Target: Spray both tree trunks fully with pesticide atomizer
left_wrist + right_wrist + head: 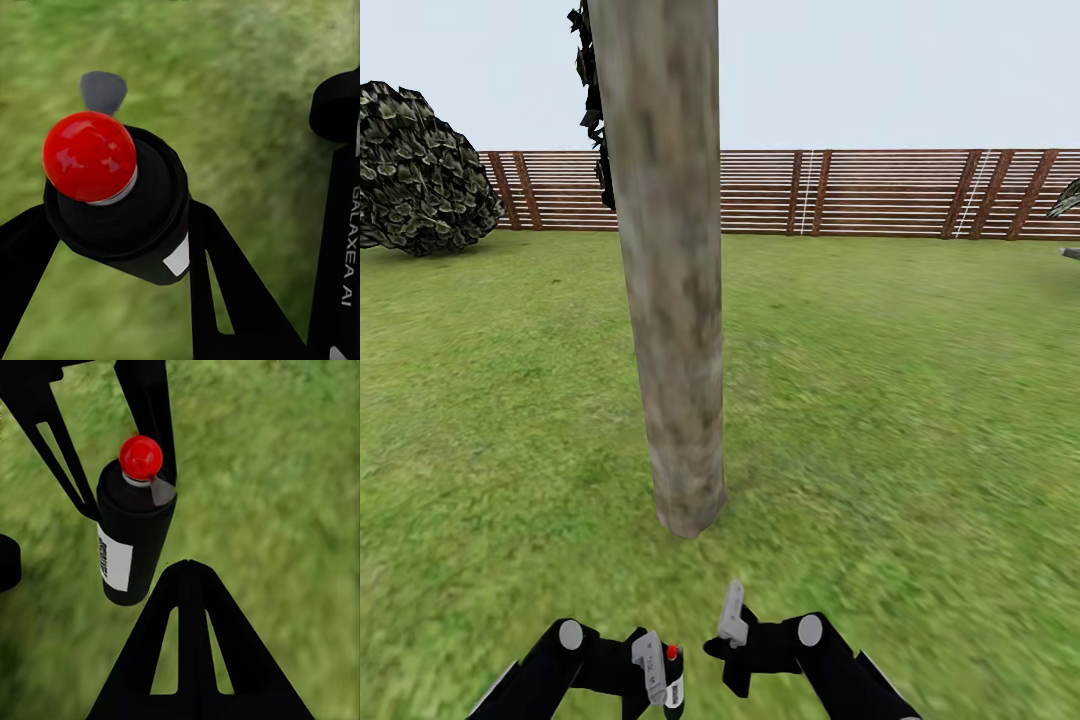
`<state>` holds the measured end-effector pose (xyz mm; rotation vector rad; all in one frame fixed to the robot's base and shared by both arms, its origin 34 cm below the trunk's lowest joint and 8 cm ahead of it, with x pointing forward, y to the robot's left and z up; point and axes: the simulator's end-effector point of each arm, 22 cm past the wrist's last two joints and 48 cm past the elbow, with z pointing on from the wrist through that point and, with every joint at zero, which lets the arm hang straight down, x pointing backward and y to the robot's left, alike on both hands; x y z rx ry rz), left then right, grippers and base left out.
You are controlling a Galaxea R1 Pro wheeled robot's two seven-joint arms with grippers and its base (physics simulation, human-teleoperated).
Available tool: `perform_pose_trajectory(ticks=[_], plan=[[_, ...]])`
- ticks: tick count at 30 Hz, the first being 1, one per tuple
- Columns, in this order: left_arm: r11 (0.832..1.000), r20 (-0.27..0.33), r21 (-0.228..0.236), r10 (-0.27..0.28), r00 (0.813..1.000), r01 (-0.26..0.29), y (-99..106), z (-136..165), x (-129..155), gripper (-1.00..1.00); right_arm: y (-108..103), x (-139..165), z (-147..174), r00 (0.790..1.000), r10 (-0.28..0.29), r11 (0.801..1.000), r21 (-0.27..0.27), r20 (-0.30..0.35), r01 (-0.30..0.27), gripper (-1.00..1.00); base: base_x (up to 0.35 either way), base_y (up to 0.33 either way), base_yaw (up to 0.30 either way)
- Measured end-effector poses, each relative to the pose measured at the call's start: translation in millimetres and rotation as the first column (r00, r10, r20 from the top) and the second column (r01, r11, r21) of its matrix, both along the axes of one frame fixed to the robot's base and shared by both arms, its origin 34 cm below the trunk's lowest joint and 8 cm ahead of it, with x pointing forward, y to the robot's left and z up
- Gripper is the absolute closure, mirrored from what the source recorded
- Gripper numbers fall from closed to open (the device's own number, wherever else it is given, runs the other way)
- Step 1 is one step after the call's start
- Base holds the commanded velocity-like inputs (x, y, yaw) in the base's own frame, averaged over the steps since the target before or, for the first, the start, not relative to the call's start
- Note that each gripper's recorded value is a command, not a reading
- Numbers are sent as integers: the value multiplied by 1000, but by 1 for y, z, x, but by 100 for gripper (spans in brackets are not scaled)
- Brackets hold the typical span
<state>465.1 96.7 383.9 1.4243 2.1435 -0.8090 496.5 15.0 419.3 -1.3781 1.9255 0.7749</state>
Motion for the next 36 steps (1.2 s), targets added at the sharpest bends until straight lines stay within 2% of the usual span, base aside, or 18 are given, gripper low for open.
perform_pose_trajectory(ticks=[9,18,23,36], plan=[[1000,-5,-1,-2,1000,2,0,-1,-2,100,16,-12,10,998,62,997,37,-30,-61,100,0,0,0],[1000,-17,-4,-12,1000,12,2,-3,-7,100,17,-12,10,997,66,997,37,-32,-65,100,0,0,0],[999,-40,-19,-37,999,36,0,-1,-15,100,16,-13,9,997,66,997,36,-33,-65,100,0,0,0],[998,-53,-41,-51,997,49,-5,3,-18,100,12,-12,7,997,64,998,29,-33,-63,100,0,0,0]])
